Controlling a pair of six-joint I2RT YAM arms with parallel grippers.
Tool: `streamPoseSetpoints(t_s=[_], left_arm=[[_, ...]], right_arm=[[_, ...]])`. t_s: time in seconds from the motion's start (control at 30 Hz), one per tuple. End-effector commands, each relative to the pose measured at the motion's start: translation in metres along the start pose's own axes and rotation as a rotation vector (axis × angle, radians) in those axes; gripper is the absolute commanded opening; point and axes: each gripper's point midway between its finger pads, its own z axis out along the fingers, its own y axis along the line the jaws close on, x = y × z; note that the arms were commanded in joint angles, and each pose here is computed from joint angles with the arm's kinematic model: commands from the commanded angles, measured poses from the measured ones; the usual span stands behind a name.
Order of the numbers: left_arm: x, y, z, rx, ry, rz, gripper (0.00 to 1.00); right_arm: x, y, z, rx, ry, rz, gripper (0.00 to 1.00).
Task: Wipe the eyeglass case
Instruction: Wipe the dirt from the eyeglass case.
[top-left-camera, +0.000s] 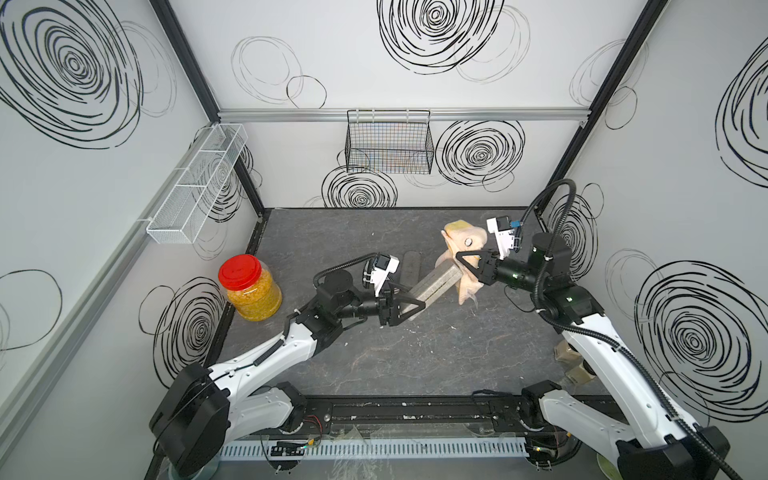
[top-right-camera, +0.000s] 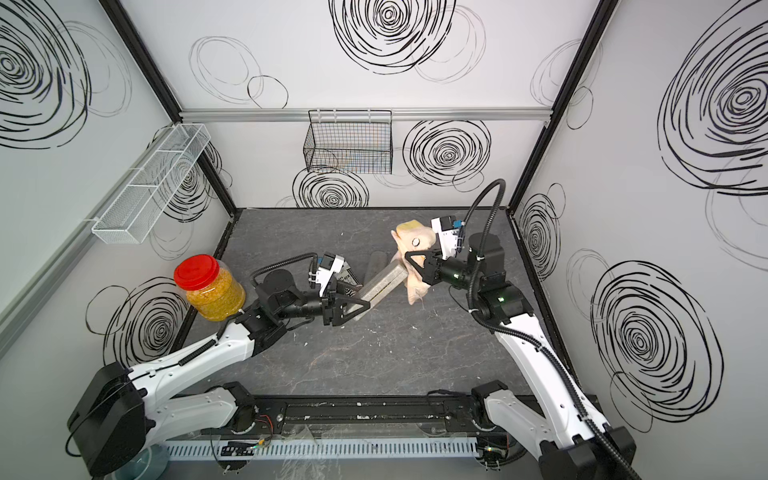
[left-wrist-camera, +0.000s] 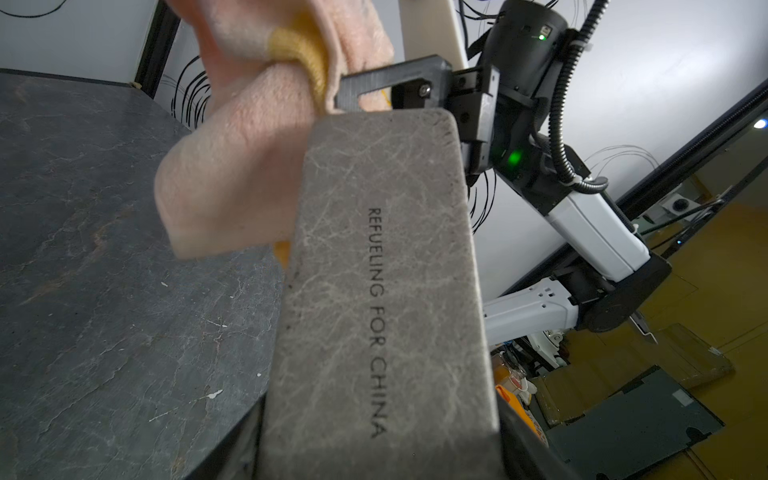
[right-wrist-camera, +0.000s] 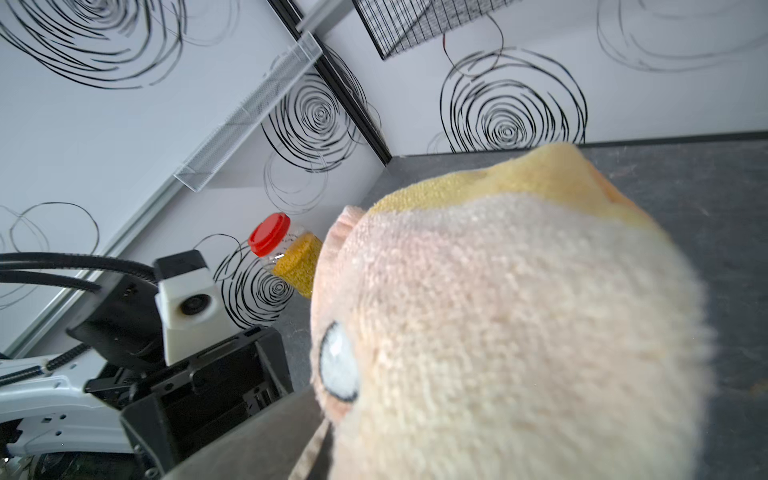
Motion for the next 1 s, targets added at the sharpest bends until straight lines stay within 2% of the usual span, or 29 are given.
streamPoseSetpoints(t_s=[0.0,0.13,0.37,0.47,0.6,0.73,0.83,0.97], left_arm=[[-0.027,-0.022,-0.004,0.058,-0.080,0.099,0.56],[-0.027,-0.022,-0.003,0.059,-0.083,0.097,0.56],[-0.028,-0.026,-0.001,0.044,-0.085,0.088,0.56],[-0.024,-0.025,-0.002,0.028,-0.085,0.096,0.56],[-0.021,-0.024,0.000,0.036,-0.077,0.082,0.56],[-0.022,-0.025,0.001,0.041,-0.074,0.082,0.56],[-0.024,-0.025,0.002,0.044,-0.075,0.087,0.56],[-0.025,-0.026,0.005,0.052,-0.070,0.087,0.56]], right_arm=[[-0.027,0.029,-0.016,-0.091,-0.121,-0.056,0.07],[-0.018,0.035,-0.013,-0.151,-0.089,-0.031,0.08],[0.010,-0.003,0.010,-0.052,-0.002,0.025,0.09],[0.009,-0.014,0.017,0.000,0.016,0.034,0.07],[-0.009,0.009,0.011,-0.079,-0.018,-0.010,0.07],[-0.030,0.037,-0.010,-0.145,-0.121,-0.074,0.07],[-0.033,0.052,-0.018,-0.201,-0.119,-0.089,0.08],[-0.026,0.045,-0.011,-0.192,-0.084,-0.064,0.08]])
